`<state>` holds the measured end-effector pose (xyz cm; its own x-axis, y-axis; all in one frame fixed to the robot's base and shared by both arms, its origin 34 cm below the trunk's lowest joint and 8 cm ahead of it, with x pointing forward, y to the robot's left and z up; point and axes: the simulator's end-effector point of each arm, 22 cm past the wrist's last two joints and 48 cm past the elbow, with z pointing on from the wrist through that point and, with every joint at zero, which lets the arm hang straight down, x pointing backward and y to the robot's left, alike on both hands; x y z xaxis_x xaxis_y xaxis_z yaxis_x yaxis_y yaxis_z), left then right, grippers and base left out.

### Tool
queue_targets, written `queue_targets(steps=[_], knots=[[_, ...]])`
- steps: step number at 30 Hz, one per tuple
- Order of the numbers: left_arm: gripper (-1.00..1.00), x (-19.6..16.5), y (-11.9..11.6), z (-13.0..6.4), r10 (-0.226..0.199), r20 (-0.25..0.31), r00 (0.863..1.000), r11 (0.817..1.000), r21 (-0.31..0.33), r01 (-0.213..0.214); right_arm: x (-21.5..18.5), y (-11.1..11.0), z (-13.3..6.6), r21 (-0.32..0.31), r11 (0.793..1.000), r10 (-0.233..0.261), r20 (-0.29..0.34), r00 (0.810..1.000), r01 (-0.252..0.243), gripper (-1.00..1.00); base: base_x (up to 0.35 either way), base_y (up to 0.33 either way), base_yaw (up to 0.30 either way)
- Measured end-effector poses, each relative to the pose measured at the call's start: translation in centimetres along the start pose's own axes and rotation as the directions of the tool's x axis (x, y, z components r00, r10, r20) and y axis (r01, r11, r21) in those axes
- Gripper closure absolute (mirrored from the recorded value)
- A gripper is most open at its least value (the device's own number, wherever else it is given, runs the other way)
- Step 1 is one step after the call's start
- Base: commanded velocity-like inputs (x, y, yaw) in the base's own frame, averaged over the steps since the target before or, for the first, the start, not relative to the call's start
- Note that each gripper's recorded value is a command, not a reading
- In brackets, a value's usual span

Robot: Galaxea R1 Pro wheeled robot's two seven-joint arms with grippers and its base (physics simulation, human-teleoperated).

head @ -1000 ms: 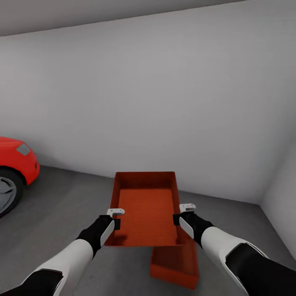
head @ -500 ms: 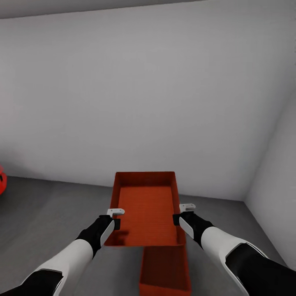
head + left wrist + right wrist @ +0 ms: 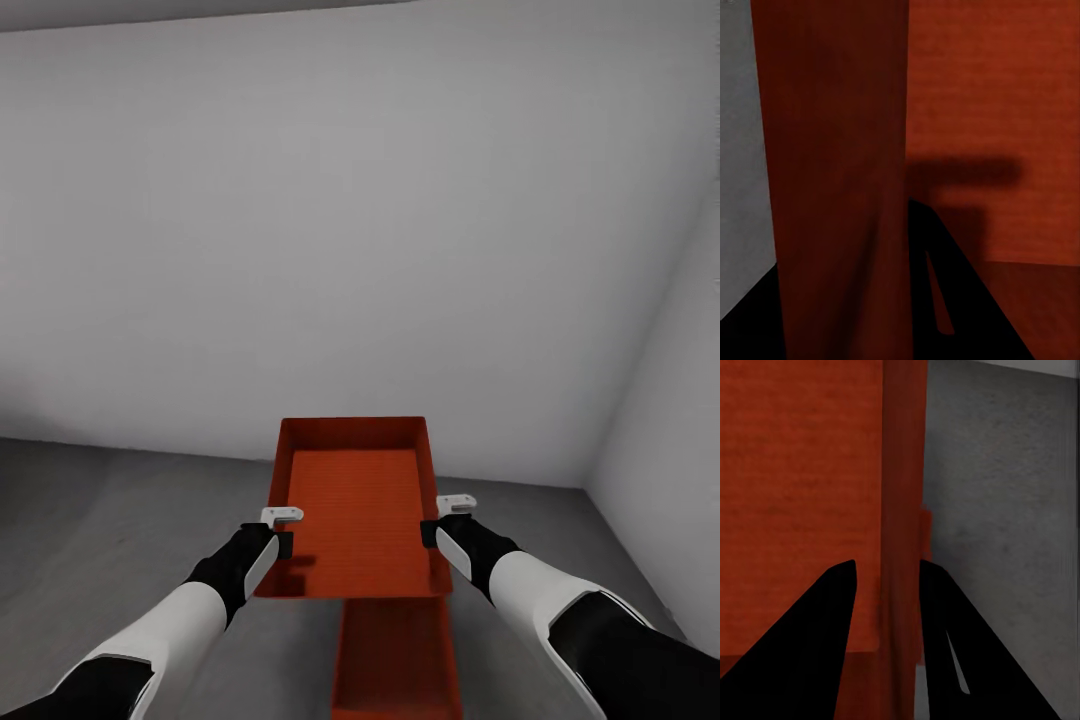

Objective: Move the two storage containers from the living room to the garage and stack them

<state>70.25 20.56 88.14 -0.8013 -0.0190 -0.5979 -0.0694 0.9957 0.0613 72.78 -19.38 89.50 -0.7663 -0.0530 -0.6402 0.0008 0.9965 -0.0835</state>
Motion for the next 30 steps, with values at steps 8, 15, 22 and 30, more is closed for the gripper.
queue_targets(steps=[8,15,22,30], knots=[[1.00,-0.01,-0.01,0.01,-0.001,0.001,1.000,1.000,0.000,0.001,-0.03,-0.01,0.00,0.000,1.000,0.000,0.001,1.000,0.000,1.00,0.000,0.000,-0.215],[1.00,-0.02,-0.01,0.00,0.000,0.002,1.000,1.000,0.000,0.000,-0.02,-0.01,0.01,0.000,1.000,0.000,0.002,1.000,0.000,1.00,0.000,0.000,-0.219],[1.00,-0.06,0.05,0.02,-0.003,0.004,1.000,1.000,0.000,0.003,-0.08,0.05,-0.01,0.001,1.000,0.001,0.004,1.000,-0.001,1.00,0.000,0.000,-0.219],[1.00,0.09,0.07,-0.01,-0.002,-0.003,1.000,1.000,0.000,0.002,0.08,0.06,-0.04,0.001,1.000,-0.001,-0.003,1.000,0.001,1.00,0.047,0.000,-0.060]])
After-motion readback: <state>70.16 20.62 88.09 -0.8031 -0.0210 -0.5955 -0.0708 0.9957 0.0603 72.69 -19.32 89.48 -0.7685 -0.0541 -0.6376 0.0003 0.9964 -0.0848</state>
